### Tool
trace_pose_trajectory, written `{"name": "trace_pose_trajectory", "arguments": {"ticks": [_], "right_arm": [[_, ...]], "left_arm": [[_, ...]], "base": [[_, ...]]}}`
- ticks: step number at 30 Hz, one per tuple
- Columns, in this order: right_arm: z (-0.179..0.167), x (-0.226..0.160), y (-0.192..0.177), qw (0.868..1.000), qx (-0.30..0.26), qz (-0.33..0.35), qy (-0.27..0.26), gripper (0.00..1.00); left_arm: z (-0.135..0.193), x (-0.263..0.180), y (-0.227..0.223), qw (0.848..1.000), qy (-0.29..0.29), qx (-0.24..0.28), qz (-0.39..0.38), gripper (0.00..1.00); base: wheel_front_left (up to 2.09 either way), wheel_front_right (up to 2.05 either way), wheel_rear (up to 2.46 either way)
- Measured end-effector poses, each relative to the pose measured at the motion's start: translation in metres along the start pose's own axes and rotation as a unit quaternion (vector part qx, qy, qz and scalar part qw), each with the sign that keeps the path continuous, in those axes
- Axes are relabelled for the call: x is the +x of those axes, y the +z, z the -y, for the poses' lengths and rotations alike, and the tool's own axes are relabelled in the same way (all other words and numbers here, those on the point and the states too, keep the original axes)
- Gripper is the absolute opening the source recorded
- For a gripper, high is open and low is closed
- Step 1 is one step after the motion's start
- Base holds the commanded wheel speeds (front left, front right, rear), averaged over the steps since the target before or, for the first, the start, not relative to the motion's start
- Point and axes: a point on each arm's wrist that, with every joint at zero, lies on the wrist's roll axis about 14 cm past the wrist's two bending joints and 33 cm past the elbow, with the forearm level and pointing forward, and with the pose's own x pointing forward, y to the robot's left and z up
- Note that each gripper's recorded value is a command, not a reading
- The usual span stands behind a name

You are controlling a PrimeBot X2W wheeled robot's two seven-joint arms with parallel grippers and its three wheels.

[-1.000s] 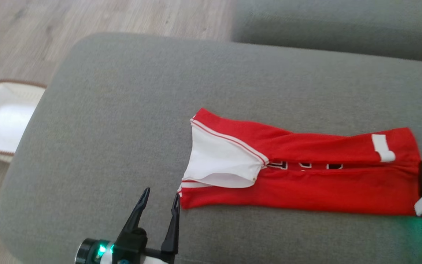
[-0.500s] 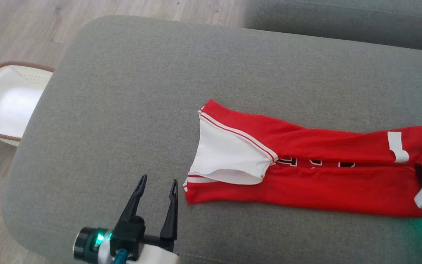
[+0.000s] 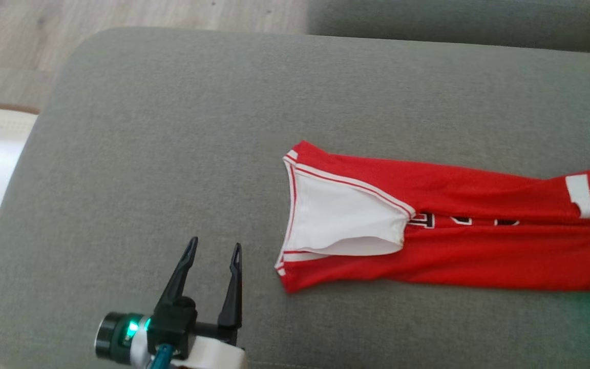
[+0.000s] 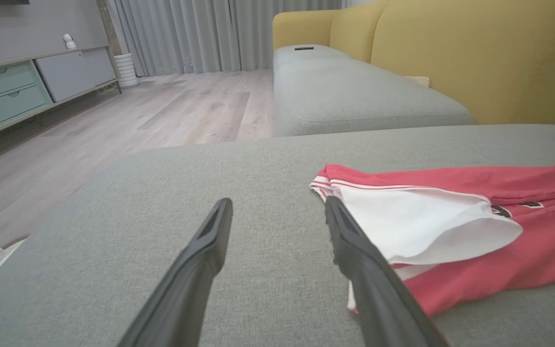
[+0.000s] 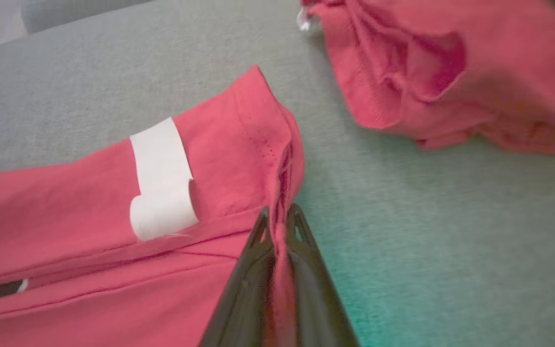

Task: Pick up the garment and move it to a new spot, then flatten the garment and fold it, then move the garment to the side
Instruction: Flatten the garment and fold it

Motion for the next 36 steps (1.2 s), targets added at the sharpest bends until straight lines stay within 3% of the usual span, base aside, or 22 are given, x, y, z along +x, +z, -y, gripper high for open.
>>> {"name": "trace_pose_trajectory", "arguments": {"ticks": [4, 7, 17, 27, 36], "right_arm": [[0.013, -0.009, 0.017, 1.0, -0.001, 0.023, -0.015, 0.0], [0.001, -0.016, 0.035, 0.999, -0.002, 0.05, 0.0, 0.0], [-0.108, -0.055, 0.082, 0.983, -0.003, 0.138, 0.119, 0.0], [-0.222, -0.075, 0.064, 0.962, -0.029, 0.12, 0.242, 0.0], [-0.287, -0.079, 0.042, 0.943, -0.077, 0.088, 0.311, 0.0]], "left_arm": [[0.006, 0.006, 0.005, 1.0, -0.012, 0.0, 0.009, 1.0], [0.01, 0.008, 0.008, 1.0, -0.021, -0.002, 0.015, 1.0], [0.012, -0.002, 0.023, 0.999, -0.028, -0.004, 0.043, 1.0], [-0.01, -0.018, 0.024, 0.999, 0.008, -0.002, 0.047, 1.0], [-0.028, -0.034, 0.019, 0.998, 0.046, -0.003, 0.038, 1.0]], "base": [[0.0, 0.0, 0.0], [0.0, 0.0, 0.0], [0.0, 0.0, 0.0], [0.0, 0.0, 0.0], [0.0, 0.0, 0.0]]}}
